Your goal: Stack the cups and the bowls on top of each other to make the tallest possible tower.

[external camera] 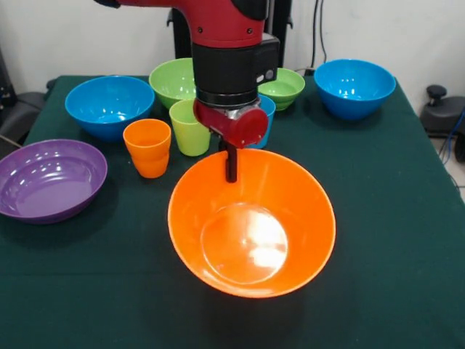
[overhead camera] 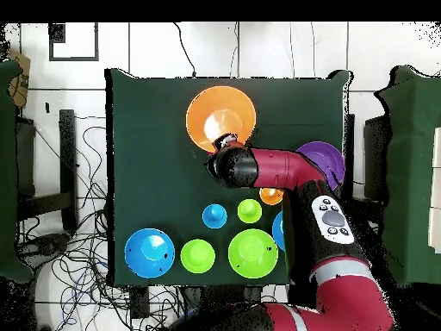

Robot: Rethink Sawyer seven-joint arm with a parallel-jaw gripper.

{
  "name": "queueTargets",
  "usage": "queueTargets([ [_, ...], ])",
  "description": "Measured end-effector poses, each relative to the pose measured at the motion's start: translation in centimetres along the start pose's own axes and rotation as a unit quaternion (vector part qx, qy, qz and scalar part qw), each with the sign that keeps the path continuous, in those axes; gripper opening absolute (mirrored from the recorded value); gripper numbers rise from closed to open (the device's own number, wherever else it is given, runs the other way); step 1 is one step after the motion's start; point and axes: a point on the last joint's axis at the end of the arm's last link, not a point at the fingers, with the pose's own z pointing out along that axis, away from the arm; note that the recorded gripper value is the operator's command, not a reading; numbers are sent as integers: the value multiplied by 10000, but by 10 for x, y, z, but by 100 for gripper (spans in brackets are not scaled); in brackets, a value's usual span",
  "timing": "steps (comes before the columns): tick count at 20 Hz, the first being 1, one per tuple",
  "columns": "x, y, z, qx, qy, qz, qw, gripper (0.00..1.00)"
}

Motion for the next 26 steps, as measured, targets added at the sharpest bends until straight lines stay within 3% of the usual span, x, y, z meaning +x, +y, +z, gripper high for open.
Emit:
queueTargets([
  [12,31,-45,-21,381,584,95,9975,0],
  [14,47,-61,-17,511,704,1,9962,0],
  [18,65,-76,-6,567,736,-275,9953,0],
  [22,72,-84,6,487,689,-448,9954,0],
  [26,68,-86,9,403,645,-424,9962,0],
])
